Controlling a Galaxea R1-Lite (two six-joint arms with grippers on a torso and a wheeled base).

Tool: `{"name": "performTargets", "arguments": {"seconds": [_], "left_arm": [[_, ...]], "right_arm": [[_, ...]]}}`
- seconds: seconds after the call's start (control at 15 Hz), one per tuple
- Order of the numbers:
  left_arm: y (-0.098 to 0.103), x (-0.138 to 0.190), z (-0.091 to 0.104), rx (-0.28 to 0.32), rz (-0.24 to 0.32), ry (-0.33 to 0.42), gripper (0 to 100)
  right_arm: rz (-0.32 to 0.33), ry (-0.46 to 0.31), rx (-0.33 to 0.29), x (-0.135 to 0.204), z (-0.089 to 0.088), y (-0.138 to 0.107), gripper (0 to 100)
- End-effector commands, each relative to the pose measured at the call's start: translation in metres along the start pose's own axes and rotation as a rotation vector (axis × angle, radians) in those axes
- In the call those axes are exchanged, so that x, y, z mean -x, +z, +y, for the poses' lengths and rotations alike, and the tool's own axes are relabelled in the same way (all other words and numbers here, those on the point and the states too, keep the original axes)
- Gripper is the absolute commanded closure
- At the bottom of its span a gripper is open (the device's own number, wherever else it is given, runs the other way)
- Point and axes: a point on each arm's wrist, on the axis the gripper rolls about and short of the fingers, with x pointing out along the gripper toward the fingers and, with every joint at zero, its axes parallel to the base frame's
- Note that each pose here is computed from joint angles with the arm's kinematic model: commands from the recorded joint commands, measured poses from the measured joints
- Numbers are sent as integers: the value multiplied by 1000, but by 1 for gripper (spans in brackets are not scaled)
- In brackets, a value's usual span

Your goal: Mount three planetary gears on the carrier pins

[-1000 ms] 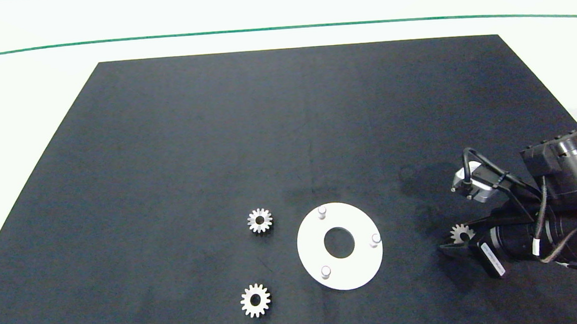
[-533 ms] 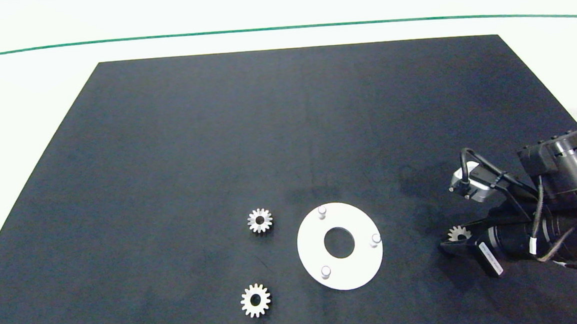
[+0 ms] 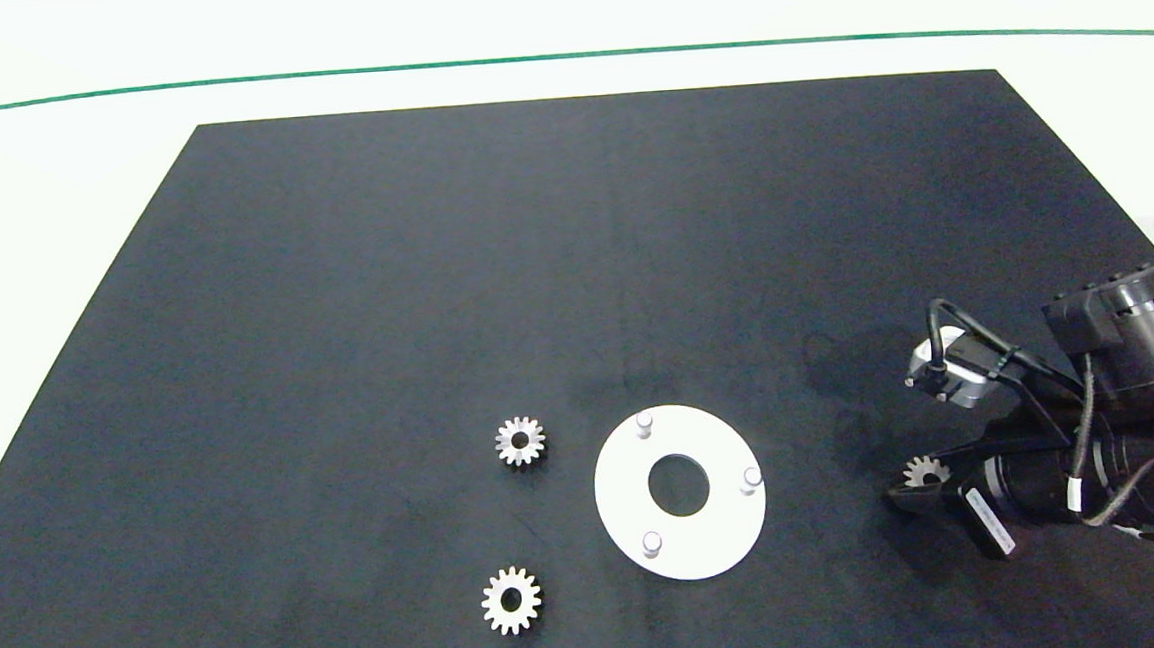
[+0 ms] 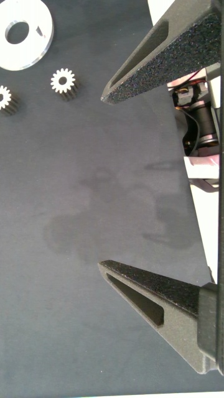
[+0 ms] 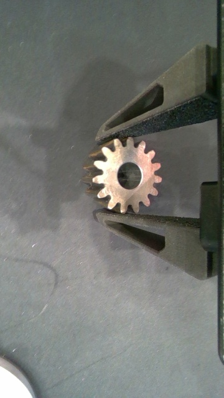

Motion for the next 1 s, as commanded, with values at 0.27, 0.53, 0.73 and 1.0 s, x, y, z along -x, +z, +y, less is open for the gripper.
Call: {"name": "performTargets", "arguments": {"seconds": [0.27, 0.53, 0.73, 1.0], "left_arm": [[1, -2, 0, -1, 16, -1, 0], [2, -1, 0, 0, 10, 1, 0], [3, -1, 0, -2, 7, 1, 0], [3, -1, 0, -2, 7, 1, 0]], "right_arm": [[-106, 37, 72, 77, 14, 21, 81], [-145, 30, 176, 89, 41, 28, 81], [-101, 33, 238, 75, 59, 32, 81], [-36, 51, 259, 47, 69, 46, 81]]}}
